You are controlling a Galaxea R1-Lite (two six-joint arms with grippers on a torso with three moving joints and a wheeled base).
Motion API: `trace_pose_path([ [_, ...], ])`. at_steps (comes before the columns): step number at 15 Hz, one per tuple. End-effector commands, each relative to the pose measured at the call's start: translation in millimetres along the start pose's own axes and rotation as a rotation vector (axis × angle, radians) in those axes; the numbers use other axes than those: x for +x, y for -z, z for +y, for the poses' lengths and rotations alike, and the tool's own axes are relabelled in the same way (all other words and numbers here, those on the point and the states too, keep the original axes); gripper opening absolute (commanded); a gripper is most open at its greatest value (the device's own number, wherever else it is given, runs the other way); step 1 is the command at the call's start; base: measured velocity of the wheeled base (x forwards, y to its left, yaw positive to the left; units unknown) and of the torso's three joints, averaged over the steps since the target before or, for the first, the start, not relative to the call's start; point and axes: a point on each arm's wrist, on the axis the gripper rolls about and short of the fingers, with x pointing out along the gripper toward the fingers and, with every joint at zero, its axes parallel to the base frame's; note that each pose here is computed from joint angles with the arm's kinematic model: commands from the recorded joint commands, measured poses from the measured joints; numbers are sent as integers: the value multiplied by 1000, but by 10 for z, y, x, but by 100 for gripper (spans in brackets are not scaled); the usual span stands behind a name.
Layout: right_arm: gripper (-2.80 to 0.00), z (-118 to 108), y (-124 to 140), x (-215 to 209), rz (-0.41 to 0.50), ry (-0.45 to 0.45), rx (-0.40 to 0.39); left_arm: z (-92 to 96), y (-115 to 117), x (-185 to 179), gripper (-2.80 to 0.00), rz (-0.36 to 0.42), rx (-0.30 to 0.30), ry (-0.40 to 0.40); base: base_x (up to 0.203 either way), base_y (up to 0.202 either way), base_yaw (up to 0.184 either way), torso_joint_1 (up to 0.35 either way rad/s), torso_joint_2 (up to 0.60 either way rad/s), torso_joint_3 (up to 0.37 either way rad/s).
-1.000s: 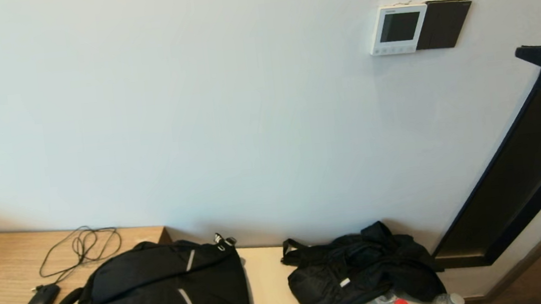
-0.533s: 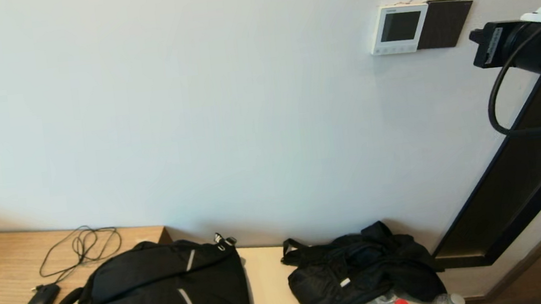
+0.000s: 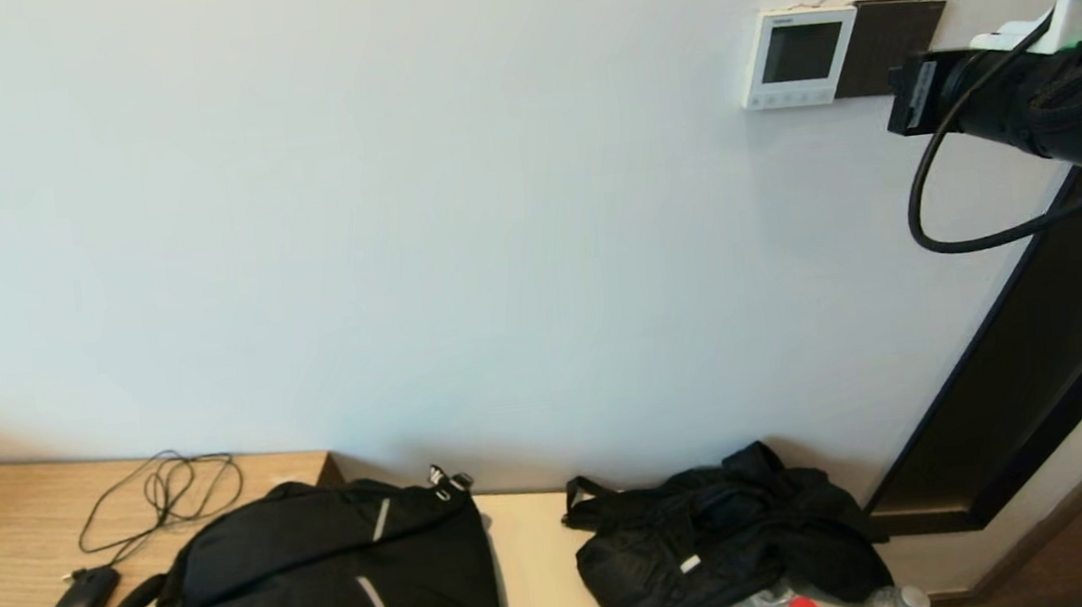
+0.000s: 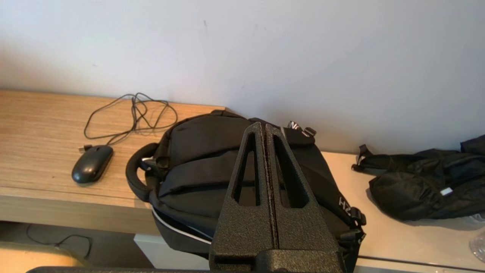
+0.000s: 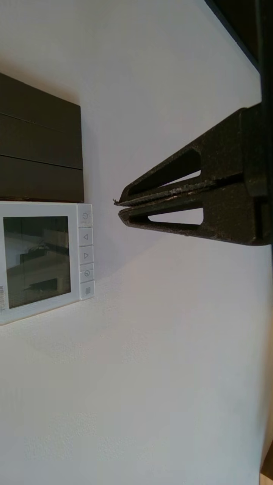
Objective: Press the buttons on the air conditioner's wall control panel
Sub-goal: Turn on the central air conditioner
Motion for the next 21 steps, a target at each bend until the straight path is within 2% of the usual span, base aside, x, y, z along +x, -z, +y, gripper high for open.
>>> trace_pose_path([
  [1, -280, 10, 77, 104, 16, 8, -3, 0, 1, 0, -280, 0, -1, -1, 0, 0, 0, 0, 0, 0],
  [9, -280, 71, 106, 209, 16, -1, -3, 0, -1, 0, -280, -1, -1, -1, 0, 0, 0, 0, 0, 0],
  [12, -280, 108, 149, 320, 8, 39, -1, 0, 0, 0, -280, 0, -1, -1, 0, 0, 0, 0, 0, 0],
  [16, -280, 221, 158, 441, -21, 44, 2, 0, -1, 0, -280, -1, -1, -1, 0, 0, 0, 0, 0, 0],
  [21, -280, 202, 192, 535, -36, 84, 1, 0, -1, 0, -280, -1, -1, 0, 0, 0, 0, 0, 0, 0],
])
